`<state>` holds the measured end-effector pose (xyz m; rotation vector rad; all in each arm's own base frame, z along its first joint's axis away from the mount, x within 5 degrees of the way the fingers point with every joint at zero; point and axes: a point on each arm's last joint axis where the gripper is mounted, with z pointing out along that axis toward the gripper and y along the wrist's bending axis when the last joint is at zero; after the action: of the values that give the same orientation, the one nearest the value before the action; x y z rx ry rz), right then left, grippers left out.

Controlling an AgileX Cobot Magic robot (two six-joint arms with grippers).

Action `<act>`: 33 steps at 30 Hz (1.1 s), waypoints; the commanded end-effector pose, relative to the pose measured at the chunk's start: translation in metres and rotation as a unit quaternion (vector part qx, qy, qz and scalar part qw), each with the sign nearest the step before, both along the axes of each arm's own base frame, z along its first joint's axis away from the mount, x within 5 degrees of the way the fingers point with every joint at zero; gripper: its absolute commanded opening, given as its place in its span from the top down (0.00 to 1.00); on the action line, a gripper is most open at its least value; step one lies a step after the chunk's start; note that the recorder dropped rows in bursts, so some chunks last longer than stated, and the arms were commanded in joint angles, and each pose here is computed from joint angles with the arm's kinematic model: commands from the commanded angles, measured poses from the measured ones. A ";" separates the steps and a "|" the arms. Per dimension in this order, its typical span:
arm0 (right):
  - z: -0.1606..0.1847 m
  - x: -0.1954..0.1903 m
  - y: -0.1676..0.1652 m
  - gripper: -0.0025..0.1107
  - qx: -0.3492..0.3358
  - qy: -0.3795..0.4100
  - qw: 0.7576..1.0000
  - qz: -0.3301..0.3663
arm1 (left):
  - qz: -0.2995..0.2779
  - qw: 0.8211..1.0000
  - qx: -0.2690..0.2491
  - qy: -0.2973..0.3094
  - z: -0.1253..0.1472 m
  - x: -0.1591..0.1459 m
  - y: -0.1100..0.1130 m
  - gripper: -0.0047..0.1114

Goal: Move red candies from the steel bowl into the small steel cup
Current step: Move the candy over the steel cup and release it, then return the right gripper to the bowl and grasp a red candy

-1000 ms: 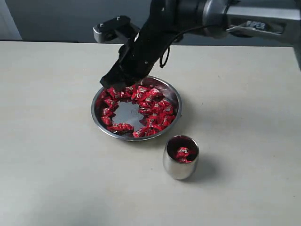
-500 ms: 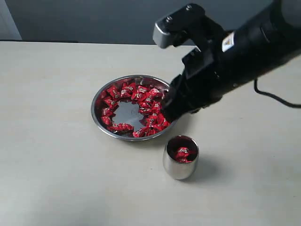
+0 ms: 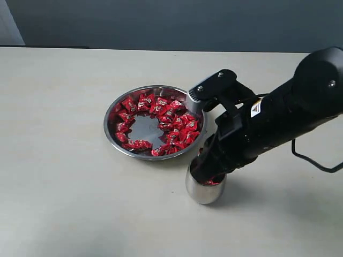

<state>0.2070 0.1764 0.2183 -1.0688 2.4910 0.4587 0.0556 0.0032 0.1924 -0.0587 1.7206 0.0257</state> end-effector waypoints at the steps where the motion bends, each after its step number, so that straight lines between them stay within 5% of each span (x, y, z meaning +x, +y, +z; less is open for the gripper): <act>1: -0.010 0.002 0.001 0.87 -0.012 0.011 1.000 0.001 | -0.003 1.000 -0.004 -0.003 0.000 0.000 -0.001 0.96; 5: -0.012 0.004 0.000 0.67 -0.019 0.008 1.000 0.004 | -0.003 1.000 -0.004 -0.003 0.000 0.000 -0.001 0.96; 13: -0.005 0.016 0.006 0.67 0.025 -0.049 0.998 -0.034 | -0.003 1.000 -0.004 -0.003 0.000 0.000 -0.001 0.96; 18: 0.028 0.041 0.020 0.67 0.078 -0.125 0.987 -0.056 | -0.003 1.000 -0.003 -0.003 0.000 0.000 0.000 0.96; 22: 0.039 0.061 0.035 0.58 0.087 -0.136 0.986 -0.049 | -0.003 1.000 -0.003 -0.003 0.000 0.000 0.000 0.96; 33: -0.005 0.122 0.074 0.54 0.027 -0.145 0.989 -0.016 | -0.003 1.000 -0.003 -0.003 0.000 0.000 0.000 0.96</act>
<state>0.3159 0.2440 0.2266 -0.9722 2.2106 0.3655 0.0556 0.0032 0.1924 -0.0587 1.7206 0.0257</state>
